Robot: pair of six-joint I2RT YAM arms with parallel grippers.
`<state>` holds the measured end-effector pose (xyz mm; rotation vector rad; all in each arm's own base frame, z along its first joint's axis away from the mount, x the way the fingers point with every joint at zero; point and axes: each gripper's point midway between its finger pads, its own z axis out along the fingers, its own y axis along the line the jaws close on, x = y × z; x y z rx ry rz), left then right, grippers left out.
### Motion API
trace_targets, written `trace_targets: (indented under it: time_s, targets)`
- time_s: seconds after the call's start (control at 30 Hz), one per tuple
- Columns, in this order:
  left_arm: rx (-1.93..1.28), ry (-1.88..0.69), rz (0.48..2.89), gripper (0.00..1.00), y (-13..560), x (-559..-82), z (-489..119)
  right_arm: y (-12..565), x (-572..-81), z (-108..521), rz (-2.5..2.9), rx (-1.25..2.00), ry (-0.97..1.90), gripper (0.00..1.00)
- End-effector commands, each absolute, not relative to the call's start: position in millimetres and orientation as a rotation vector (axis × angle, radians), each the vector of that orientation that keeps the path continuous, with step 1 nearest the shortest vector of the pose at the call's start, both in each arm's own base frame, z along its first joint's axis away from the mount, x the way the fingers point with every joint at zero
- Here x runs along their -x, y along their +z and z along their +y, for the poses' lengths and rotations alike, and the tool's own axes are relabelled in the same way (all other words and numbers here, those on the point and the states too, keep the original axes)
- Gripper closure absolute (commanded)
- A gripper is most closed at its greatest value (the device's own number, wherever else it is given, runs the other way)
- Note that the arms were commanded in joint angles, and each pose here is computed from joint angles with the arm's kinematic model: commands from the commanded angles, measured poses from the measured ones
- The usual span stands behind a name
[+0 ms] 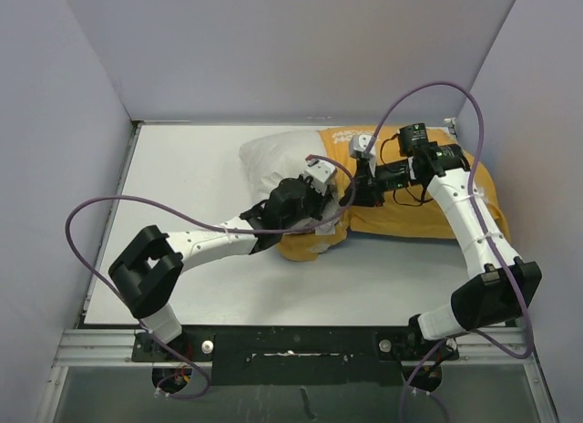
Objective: Put the pillow into the pillowcase
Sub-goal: Stuff the pillow into the pillowcase.
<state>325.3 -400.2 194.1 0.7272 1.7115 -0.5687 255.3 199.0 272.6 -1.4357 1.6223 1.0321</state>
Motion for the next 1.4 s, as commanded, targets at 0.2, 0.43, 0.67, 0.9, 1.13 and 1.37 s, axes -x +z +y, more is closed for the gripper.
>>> trace_targets:
  time_s: [0.2, 0.43, 0.67, 0.9, 1.13, 1.37]
  targets:
    - [-0.306, -1.332, 1.35, 0.94, 246.0, -325.5, -444.7, 192.9, -265.9, 162.7, 1.945, 0.936, 1.35, 1.0]
    - [-0.592, -1.323, 1.421, 0.51, 213.6, -268.3, -416.2, 146.3, -296.4, 121.4, 2.109, 0.778, 1.23, 1.0]
    - [-0.732, -0.867, 1.604, 0.15, 234.4, -251.9, -329.4, 160.8, -288.5, 125.8, 2.05, 0.844, 1.179, 1.0]
    - [-0.59, -0.605, 1.796, 0.03, 219.6, -321.8, -269.2, 180.5, -274.2, 145.1, 2.004, 0.99, 1.124, 1.0]
    - [-0.865, -0.719, 1.672, 0.02, 190.5, -344.2, -325.2, 197.0, -269.6, 165.2, 1.976, 1.109, 1.106, 1.0]
    - [-0.88, -0.889, 1.801, 1.0, 145.6, -341.0, -343.4, 247.8, -285.9, 199.7, 1.833, 1.238, 1.054, 1.0]
